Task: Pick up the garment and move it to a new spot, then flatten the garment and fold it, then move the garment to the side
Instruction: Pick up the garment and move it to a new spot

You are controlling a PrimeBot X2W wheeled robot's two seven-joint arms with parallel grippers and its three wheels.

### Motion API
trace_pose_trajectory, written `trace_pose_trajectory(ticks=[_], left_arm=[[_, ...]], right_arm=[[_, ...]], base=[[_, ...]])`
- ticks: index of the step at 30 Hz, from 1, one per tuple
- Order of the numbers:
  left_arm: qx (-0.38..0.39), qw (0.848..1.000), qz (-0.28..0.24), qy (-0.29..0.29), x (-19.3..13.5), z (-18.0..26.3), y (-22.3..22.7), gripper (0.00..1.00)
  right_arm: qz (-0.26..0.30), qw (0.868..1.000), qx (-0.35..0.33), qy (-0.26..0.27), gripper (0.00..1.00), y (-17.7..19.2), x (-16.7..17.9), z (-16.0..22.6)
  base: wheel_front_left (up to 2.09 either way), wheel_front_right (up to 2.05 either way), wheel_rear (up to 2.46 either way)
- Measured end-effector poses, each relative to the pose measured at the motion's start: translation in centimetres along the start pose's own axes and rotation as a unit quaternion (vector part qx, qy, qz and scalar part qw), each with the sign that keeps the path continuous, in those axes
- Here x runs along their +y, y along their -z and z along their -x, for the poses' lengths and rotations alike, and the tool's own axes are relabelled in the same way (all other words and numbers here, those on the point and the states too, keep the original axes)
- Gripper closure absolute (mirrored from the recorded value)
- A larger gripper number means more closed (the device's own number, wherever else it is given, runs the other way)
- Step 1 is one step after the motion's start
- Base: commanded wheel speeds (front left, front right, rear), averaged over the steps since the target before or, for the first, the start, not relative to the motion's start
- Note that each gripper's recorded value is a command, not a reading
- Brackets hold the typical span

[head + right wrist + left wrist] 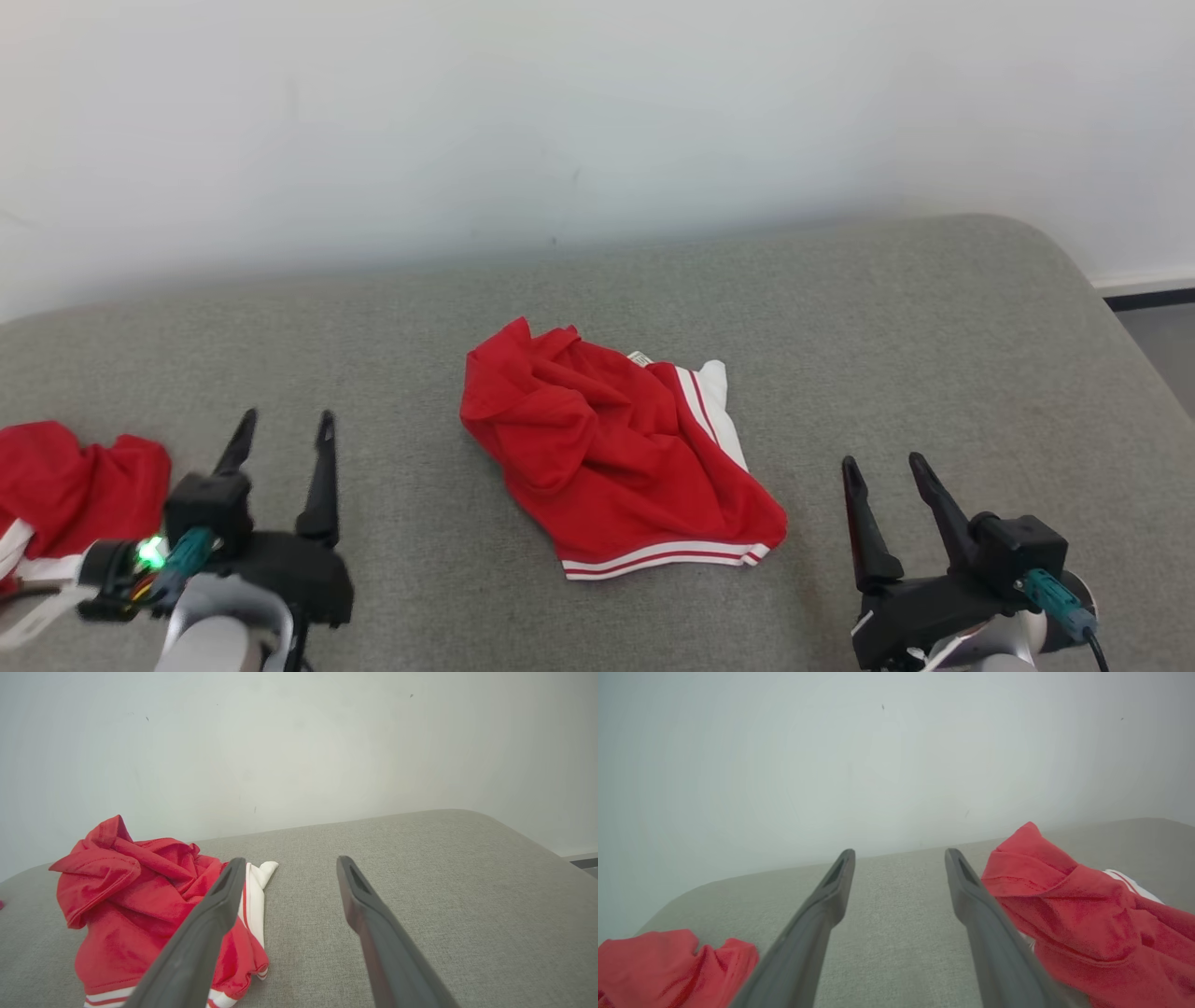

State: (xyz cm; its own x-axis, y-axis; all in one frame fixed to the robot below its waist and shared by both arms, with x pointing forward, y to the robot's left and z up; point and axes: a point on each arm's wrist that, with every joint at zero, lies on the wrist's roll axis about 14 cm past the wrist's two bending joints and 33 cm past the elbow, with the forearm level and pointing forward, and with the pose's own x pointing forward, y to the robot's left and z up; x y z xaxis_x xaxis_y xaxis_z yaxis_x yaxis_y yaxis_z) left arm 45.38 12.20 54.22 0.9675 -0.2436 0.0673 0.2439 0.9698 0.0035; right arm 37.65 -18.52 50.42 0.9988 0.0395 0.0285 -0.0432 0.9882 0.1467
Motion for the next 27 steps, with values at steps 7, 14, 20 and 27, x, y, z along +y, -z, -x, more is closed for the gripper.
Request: trace_pose_trajectory(ticks=[7, 14, 20, 27], left_arm=[[-0.007, 0.993, -0.043, -0.109, 7.0, 6.0, -0.3, 0.0], [0.007, 0.991, -0.066, -0.114, 7.3, 10.4, 0.2, 0.0], [-0.002, 0.99, -0.044, -0.131, 7.1, 12.6, 0.0, 0.0], [-0.002, 0.986, -0.009, -0.166, 7.2, 14.3, 0.8, 0.0]], right_arm=[[0.011, 1.0, 0.002, -0.004, 0.0, -0.2, 0.3, 0.2], [0.019, 1.0, 0.008, -0.003, 0.0, 0.0, 0.2, 0.6], [0.022, 1.0, 0.013, -0.005, 0.0, 0.3, 0.3, 1.1], [0.022, 1.0, 0.009, -0.007, 0.0, 0.2, 0.4, 1.5]], base=[[0.0, 0.0, 0.0], [0.0, 0.0, 0.0], [0.0, 0.0, 0.0], [0.0, 0.0, 0.0]])
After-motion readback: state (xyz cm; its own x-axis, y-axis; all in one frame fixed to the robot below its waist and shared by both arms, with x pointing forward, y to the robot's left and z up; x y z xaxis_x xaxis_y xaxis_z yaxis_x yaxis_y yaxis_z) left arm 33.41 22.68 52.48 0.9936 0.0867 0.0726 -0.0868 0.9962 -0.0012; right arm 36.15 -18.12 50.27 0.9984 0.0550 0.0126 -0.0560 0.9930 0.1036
